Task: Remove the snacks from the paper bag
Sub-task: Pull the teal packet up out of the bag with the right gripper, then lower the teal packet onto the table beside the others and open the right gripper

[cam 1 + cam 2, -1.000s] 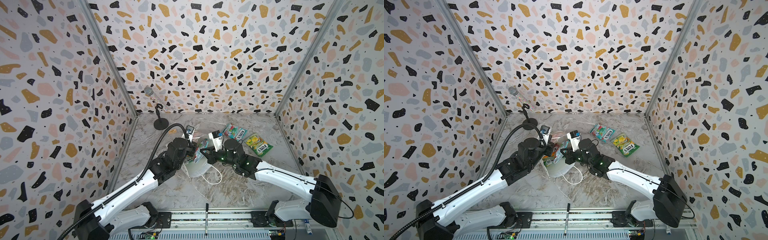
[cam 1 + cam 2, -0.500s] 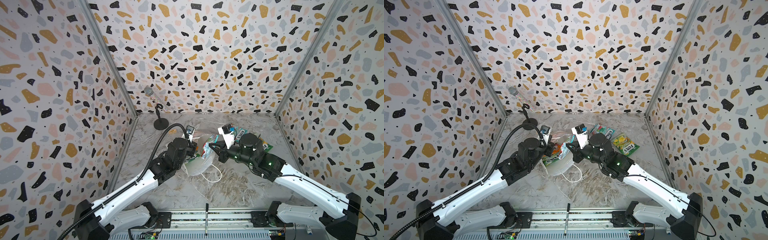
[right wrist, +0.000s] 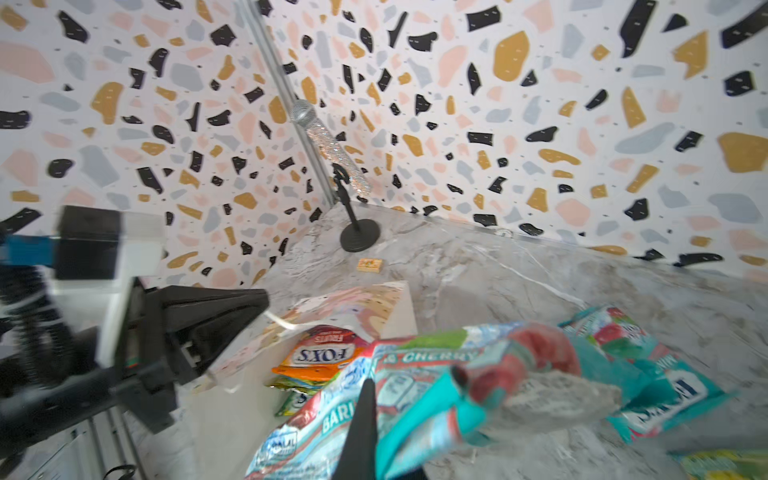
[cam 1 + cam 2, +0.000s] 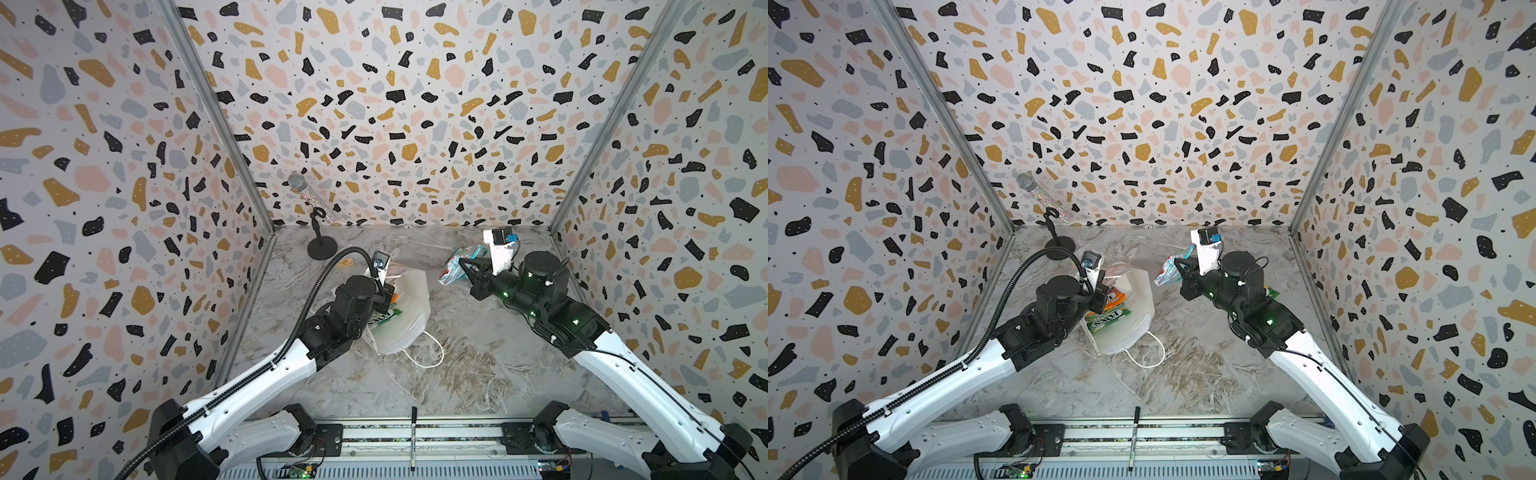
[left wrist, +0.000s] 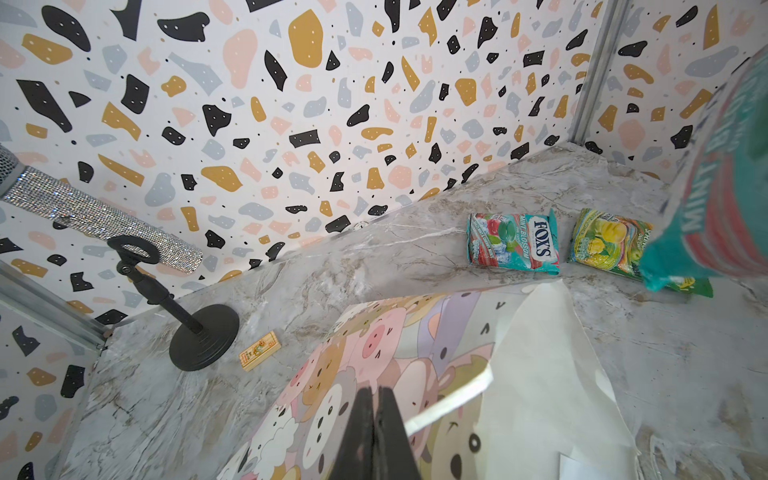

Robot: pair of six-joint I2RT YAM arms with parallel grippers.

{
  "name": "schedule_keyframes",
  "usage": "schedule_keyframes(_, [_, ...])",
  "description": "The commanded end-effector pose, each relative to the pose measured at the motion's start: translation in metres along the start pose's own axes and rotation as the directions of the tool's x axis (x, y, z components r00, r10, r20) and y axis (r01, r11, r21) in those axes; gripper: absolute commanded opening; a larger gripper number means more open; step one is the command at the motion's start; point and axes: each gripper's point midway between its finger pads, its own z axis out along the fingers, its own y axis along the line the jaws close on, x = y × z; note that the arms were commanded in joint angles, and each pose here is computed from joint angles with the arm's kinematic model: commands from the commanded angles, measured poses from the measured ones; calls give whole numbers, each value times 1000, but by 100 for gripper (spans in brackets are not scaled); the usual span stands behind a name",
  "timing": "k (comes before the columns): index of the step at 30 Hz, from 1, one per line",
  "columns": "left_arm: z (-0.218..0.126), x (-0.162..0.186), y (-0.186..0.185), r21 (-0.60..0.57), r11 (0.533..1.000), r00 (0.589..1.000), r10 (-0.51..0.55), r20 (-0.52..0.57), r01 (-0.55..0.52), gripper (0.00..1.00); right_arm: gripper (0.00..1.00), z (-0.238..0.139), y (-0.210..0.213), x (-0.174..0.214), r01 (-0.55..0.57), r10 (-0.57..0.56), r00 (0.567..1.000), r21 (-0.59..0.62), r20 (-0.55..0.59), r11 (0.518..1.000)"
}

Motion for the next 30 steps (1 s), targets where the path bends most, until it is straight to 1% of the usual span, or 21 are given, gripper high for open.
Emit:
schedule_keyframes(1, [-5, -4, 2, 3, 1000, 1000, 1, 22, -1, 0, 0, -2, -18, 11, -37, 37, 999, -8, -20, 999])
schedule_keyframes(5, [-7, -8, 0, 26, 1000, 999, 0, 35, -1, 0, 0, 8, -47, 46, -73, 73, 995, 5, -73, 997])
schedule_keyframes(9, [-9, -10, -1, 33, 999, 999, -2, 44, 1, 0, 0, 20, -63, 75, -107, 103, 989, -33, -108, 994])
schedule_keyframes(12, [-9, -10, -1, 33, 999, 999, -3, 46, 1, 0, 0, 32, -65, 90, -128, 115, 984, -93, -136, 987])
schedule_keyframes(16, [-9, -10, -1, 32, 999, 999, 0, 43, -1, 0, 0, 52, -63, 102, -160, 130, 978, -183, -165, 970])
schedule_keyframes(21, [-8, -9, -1, 33, 999, 999, -2, 42, 1, 0, 0, 78, -64, 108, -202, 161, 973, -273, -164, 941])
schedule_keyframes(26, [-8, -9, 0, 29, 1000, 999, 1, 42, -3, 0, 0, 103, -66, 110, -247, 196, 966, -371, -169, 895])
schedule_keyframes(28, [-9, -9, 1, 24, 1000, 999, 0, 46, -1, 0, 0, 110, -68, 115, -262, 206, 962, -396, -178, 880])
schedule_keyframes(30, [-10, -10, 2, 20, 1000, 999, -1, 47, 0, 0, 0, 118, -76, 126, -289, 227, 953, -386, -199, 876])
